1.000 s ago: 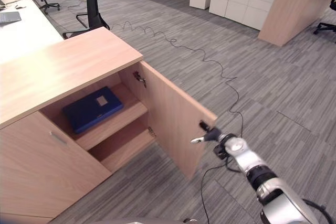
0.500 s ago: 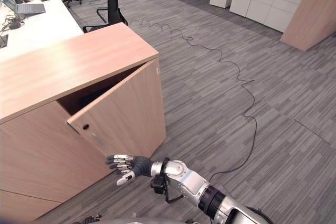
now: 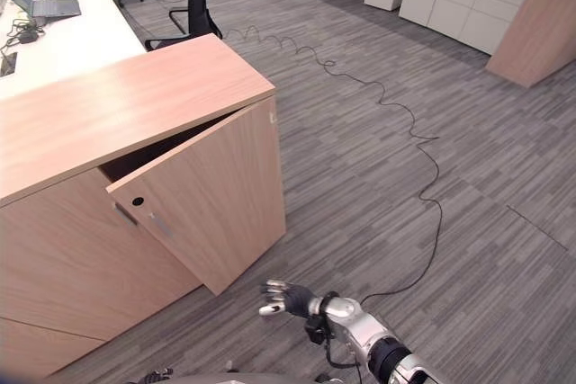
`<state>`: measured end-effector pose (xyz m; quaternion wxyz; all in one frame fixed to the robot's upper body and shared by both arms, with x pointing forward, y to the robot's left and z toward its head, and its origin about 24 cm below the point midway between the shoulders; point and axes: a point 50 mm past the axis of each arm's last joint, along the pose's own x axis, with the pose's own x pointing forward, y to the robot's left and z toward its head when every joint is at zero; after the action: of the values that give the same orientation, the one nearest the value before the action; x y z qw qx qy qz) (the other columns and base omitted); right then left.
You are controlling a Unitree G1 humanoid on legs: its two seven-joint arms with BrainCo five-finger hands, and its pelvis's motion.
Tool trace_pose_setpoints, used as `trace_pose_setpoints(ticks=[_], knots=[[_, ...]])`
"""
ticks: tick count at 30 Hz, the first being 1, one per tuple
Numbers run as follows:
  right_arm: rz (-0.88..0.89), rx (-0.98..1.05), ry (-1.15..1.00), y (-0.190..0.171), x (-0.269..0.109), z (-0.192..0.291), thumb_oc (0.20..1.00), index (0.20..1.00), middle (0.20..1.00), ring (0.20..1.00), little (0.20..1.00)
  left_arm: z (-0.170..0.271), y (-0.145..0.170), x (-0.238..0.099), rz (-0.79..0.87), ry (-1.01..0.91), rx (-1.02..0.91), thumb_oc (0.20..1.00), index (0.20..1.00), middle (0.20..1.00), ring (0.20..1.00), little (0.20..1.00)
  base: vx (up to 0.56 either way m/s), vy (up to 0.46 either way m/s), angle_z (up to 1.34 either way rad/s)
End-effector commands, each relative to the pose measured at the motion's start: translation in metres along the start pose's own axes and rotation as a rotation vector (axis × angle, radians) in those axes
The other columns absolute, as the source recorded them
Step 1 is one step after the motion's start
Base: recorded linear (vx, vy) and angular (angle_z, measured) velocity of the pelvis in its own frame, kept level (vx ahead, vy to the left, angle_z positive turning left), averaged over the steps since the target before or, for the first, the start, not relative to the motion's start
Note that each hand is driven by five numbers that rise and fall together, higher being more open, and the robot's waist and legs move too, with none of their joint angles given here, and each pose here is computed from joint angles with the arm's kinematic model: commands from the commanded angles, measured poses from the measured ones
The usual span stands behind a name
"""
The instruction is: Put the empty folder in the office cabinet
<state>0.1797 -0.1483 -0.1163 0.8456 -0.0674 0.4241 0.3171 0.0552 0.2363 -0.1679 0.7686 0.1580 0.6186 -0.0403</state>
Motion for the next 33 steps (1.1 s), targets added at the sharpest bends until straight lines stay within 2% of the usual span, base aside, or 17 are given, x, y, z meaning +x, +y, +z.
trace_pose_setpoints(ticks=[1, 2, 5, 9, 10, 13, 18, 19, 20, 25, 30, 33], knots=[[-0.031, 0.042, 0.036, 0.015, 0.016, -0.007, 1.000, 1.000, 1.000, 1.000, 1.000, -0.030, -0.001, -0.004, -0.024, 0.126, -0.014, 1.000, 1.000, 1.000, 1.000, 1.000, 0.00, -0.124, 0.24], [-0.093, 0.120, 0.143, 0.009, 0.010, -0.037, 1.000, 1.000, 1.000, 1.000, 1.000, -0.047, 0.004, -0.008, -0.015, 0.188, -0.012, 1.000, 1.000, 1.000, 1.000, 1.000, 0.00, -0.081, 0.25], [-0.128, 0.173, 0.249, 0.010, 0.002, -0.065, 1.000, 1.000, 1.000, 1.000, 1.000, -0.060, 0.009, -0.012, -0.012, 0.234, 0.007, 1.000, 1.000, 1.000, 1.000, 1.000, 0.00, -0.122, 0.19], [-0.157, 0.246, 0.438, 0.024, -0.016, -0.113, 1.000, 1.000, 1.000, 1.000, 1.000, -0.064, 0.002, -0.013, -0.044, 0.237, -0.056, 1.000, 1.000, 1.000, 1.000, 1.000, -0.03, -0.153, 0.36], [-0.187, 0.247, 0.482, 0.021, -0.024, -0.124, 1.000, 1.000, 1.000, 1.000, 1.000, -0.055, 0.010, -0.011, -0.010, 0.208, -0.062, 1.000, 1.000, 1.000, 1.000, 1.000, -0.08, -0.127, 0.84], [-0.212, 0.267, 0.520, 0.019, -0.033, -0.134, 1.000, 1.000, 1.000, 1.000, 1.000, -0.041, 0.016, -0.008, 0.009, 0.167, -0.082, 1.000, 1.000, 1.000, 1.000, 1.000, -0.09, -0.061, 1.11], [-0.303, 0.356, 0.494, 0.007, -0.041, -0.138, 1.000, 1.000, 1.000, 1.000, 1.000, -0.030, 0.001, -0.004, -0.030, 0.110, -0.145, 1.000, 1.000, 1.000, 1.000, 1.000, -0.07, 0.003, 1.27], [-0.316, 0.349, 0.483, 0.010, -0.041, -0.139, 1.000, 1.000, 1.000, 1.000, 1.000, -0.024, 0.022, -0.005, 0.045, 0.109, -0.186, 1.000, 1.000, 1.000, 1.000, 1.000, -0.02, 0.012, 1.39], [-0.315, 0.348, 0.482, 0.010, -0.040, -0.139, 1.000, 1.000, 1.000, 1.000, 1.000, -0.023, 0.023, -0.005, 0.047, 0.109, -0.186, 1.000, 1.000, 1.000, 1.000, 1.000, 0.01, 0.025, 1.45], [-0.320, 0.406, 0.502, 0.023, -0.041, -0.148, 1.000, 1.000, 1.000, 1.000, 1.000, 0.043, 0.025, 0.002, 0.035, -0.100, -0.306, 1.000, 1.000, 1.000, 1.000, 1.000, 0.03, 0.133, 1.92], [-0.356, 0.482, 0.549, 0.031, -0.050, -0.163, 1.000, 1.000, 1.000, 1.000, 1.000, 0.060, 0.007, 0.003, -0.044, -0.165, -0.327, 1.000, 1.000, 1.000, 1.000, 1.000, 0.03, 0.326, 0.49], [-0.384, 0.521, 0.537, 0.029, -0.057, -0.169, 1.000, 1.000, 1.000, 1.000, 1.000, 0.040, 0.022, 0.002, -0.001, -0.111, -0.305, 1.000, 1.000, 1.000, 1.000, 1.000, 0.06, 0.377, 1.48]])
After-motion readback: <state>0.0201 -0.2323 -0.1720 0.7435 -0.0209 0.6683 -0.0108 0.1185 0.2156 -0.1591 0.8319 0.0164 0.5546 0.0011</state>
